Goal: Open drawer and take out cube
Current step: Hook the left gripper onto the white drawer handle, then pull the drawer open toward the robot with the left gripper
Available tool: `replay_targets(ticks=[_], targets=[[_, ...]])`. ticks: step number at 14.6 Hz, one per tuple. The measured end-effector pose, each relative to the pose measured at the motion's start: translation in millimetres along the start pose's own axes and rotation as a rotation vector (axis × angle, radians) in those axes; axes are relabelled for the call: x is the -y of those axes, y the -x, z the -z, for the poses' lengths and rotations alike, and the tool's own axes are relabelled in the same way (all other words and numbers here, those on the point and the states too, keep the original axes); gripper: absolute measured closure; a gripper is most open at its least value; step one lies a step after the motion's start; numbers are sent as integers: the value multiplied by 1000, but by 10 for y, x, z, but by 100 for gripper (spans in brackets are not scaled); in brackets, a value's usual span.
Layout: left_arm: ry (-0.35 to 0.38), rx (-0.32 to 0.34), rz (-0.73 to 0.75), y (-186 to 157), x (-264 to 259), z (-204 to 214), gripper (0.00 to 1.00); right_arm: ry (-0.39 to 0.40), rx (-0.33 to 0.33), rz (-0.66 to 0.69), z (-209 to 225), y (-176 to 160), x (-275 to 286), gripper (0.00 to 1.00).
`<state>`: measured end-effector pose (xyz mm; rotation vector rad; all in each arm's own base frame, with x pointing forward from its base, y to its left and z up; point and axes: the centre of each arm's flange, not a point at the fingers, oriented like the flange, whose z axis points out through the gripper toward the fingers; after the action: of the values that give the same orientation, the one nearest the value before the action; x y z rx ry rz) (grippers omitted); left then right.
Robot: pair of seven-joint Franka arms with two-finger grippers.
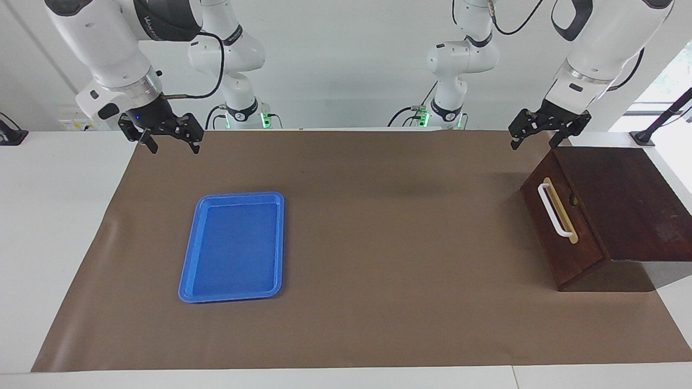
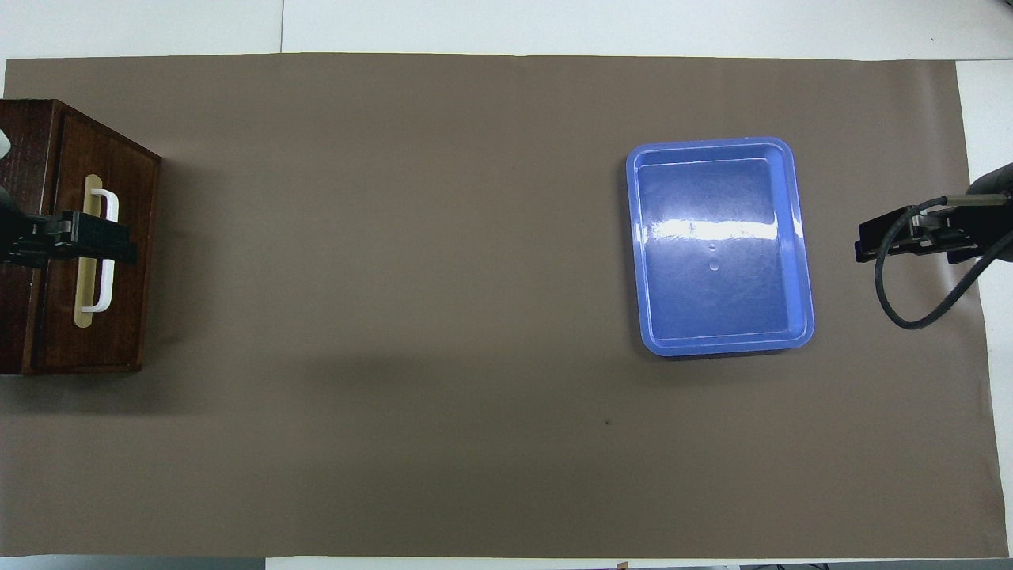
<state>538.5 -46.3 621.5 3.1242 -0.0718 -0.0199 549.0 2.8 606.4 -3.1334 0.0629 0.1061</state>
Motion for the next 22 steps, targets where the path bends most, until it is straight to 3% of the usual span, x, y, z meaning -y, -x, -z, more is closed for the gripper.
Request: replay_targets(ticks=[5,7,10,16,22], targets=[[0,3,-1,-16,0,-36,0,0,0,0,0,0,0,0],[-4,-30,-3,-71,0,-108,0,0,0,0,0,0,0,0],[-89,-73,-32,-198,19,-380,0,0,0,0,0,0,0,0],[-355,-64,-237,-599,-273,-1429,0,0,0,0,0,0,0,0],[-378,-81,-206,-733,386,-1962,0,0,0,0,0,0,0,0]])
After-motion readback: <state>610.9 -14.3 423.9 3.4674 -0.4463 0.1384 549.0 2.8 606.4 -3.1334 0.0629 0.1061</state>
